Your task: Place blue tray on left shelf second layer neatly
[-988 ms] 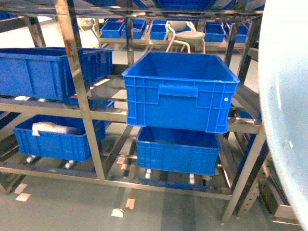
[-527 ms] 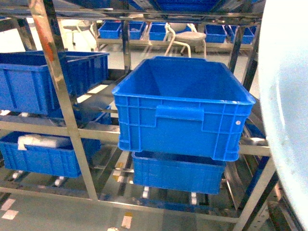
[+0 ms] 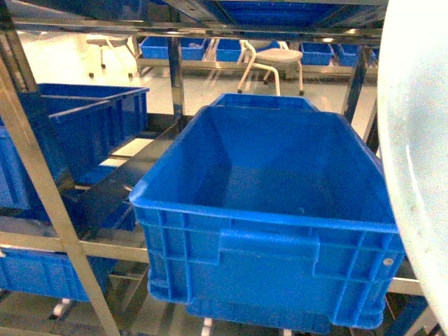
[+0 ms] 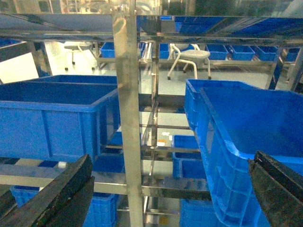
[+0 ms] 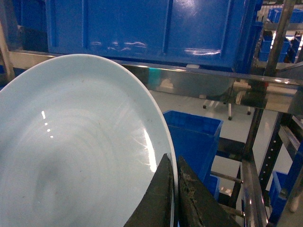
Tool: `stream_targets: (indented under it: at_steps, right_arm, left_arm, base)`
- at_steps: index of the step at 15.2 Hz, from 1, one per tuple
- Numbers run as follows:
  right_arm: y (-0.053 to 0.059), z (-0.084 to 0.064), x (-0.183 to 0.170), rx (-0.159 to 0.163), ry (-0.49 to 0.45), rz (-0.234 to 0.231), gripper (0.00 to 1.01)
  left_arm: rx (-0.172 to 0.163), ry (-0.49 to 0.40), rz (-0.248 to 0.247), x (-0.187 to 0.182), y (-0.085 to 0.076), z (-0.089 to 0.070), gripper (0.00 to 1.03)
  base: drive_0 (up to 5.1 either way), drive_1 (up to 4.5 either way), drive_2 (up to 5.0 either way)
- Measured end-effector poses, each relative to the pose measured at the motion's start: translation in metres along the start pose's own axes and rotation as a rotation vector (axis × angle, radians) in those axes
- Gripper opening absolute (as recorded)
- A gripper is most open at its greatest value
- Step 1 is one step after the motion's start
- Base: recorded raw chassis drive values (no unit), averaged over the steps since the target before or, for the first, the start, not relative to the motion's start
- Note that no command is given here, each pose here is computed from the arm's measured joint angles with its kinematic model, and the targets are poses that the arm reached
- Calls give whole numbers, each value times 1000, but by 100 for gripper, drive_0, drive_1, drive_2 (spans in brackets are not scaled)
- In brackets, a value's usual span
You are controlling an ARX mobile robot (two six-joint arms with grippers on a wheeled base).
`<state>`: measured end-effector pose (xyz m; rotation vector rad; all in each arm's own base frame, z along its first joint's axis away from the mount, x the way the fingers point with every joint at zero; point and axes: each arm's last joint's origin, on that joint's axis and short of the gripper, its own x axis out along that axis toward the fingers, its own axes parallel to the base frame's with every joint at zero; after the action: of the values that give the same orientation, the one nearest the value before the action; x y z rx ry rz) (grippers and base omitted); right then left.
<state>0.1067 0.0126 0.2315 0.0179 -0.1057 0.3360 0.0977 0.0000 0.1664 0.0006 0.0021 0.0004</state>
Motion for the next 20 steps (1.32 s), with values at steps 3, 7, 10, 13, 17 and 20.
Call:
stream_targets:
  at_steps: [3, 7, 10, 13, 17, 20]
  right_arm:
    - [0, -2, 1, 5, 16, -1, 2]
    - [0, 0, 0, 1, 2, 0, 2]
    - [0, 0, 0, 1, 2, -1, 2]
    - [0, 0, 0, 1, 1, 0, 2]
    - [0, 0, 0, 1, 1, 0, 2]
    - [0, -1, 0, 3, 7, 3, 2]
  left_arm:
    - [0, 2, 1, 0, 0, 0, 98]
    - [0, 5, 0, 0, 0, 0, 98]
    - [0, -1, -2, 0, 0, 0, 98]
    - [0, 2, -1, 0, 0, 0, 98]
    - [0, 3, -1, 0, 0, 0, 98]
    - [0, -2, 3, 0, 0, 0, 98]
  base:
    - [0, 0, 0]
    - [0, 0, 0]
    - [0, 0, 0]
    - [0, 0, 0]
    - [0, 0, 0]
    - [0, 0, 0]
